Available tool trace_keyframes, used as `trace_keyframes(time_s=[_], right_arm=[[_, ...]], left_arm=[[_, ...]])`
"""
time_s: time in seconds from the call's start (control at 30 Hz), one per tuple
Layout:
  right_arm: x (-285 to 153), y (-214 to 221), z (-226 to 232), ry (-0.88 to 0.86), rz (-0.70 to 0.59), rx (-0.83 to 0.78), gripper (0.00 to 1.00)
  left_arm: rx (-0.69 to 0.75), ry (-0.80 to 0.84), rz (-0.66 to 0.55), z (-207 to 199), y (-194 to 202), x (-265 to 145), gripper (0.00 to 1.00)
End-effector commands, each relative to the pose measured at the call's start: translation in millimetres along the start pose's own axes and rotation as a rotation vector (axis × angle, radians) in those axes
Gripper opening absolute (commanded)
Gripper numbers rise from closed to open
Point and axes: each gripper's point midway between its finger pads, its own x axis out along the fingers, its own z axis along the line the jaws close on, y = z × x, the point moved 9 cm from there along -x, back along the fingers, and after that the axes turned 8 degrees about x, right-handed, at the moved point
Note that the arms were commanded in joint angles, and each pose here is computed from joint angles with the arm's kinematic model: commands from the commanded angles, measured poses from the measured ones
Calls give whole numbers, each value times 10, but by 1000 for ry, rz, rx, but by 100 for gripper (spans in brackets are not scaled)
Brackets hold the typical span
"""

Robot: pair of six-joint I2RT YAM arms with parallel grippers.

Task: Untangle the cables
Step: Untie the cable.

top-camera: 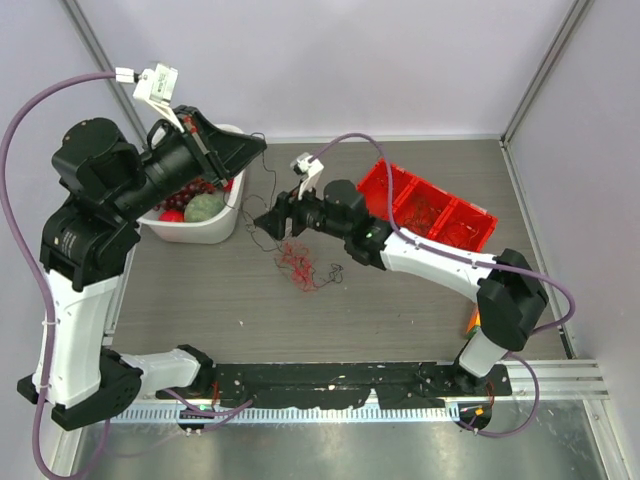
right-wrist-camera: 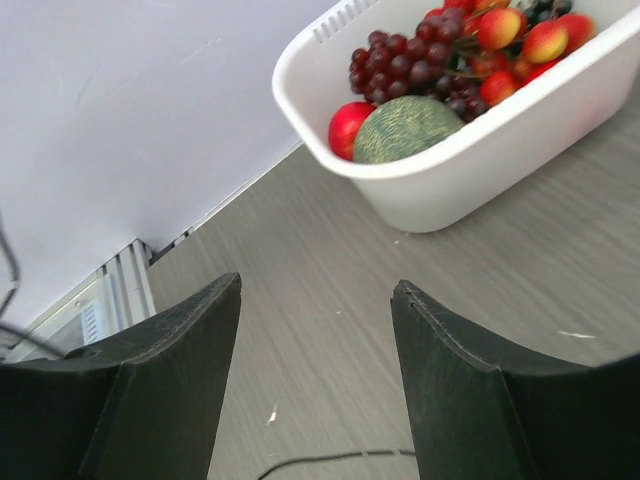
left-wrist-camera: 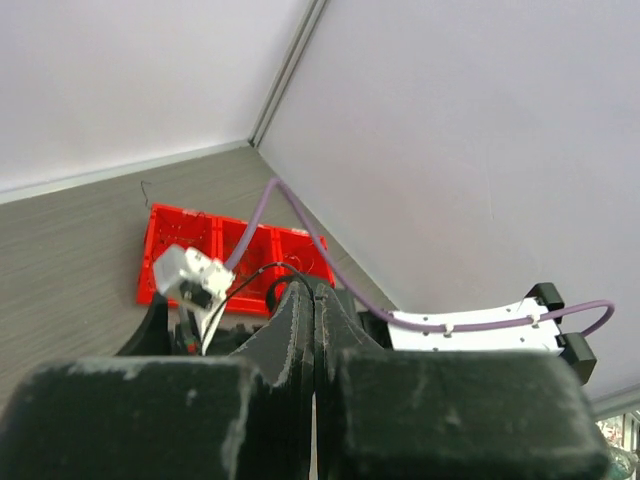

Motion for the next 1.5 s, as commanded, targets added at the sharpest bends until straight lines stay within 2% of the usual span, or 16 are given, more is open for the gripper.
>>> trace_keyframes(time_s=[0.0,0.1,0.23,0.43,0.57,0.67,0.83,1.0,1.07,1.1,1.13,1.17,1.23,1.37,1.47], right_arm=[[6,-106,142,-10,-134,21,66],[-72,-109,-51,233,-154,53,67],[-247,-128,-139,311,-119,11,69],[-453,-78,-118,221,-76,-77,70],[-488,-49,41,50,-53,-74,70],[-515,-132,195,-55,-90,-55,70],[-475,-291,344,-100,-133,-36,71],[-231,-209,197,-23,-125,-40,70],[-124,-96,89,33,-118,-31,63],[-70,6,-20,77,-120,-24,53],[-46,98,-90,99,-110,-18,49],[-18,236,-203,134,-105,-13,38],[-18,537,-395,177,-69,6,33],[-45,990,-727,288,-32,37,33],[-75,1234,-897,349,9,53,34]], left_arm=[[19,36,-28,-78,-108,-76,0],[23,27,-30,-73,-123,-72,0],[19,26,-38,-85,-150,-81,0],[6,32,-62,-116,-215,-91,0],[12,31,-56,-121,-218,-108,0],[18,28,-47,-115,-209,-113,0],[16,33,-48,-115,-214,-96,0],[10,53,-70,-147,-283,-65,0],[14,58,-98,-180,-370,-88,0],[15,67,-115,-208,-420,-106,0],[17,73,-137,-237,-488,-119,0],[23,75,-163,-261,-560,-140,0],[37,60,-246,-317,-742,-223,0],[63,14,-413,-374,-999,-411,0],[67,-24,-466,-365,-1061,-480,0]])
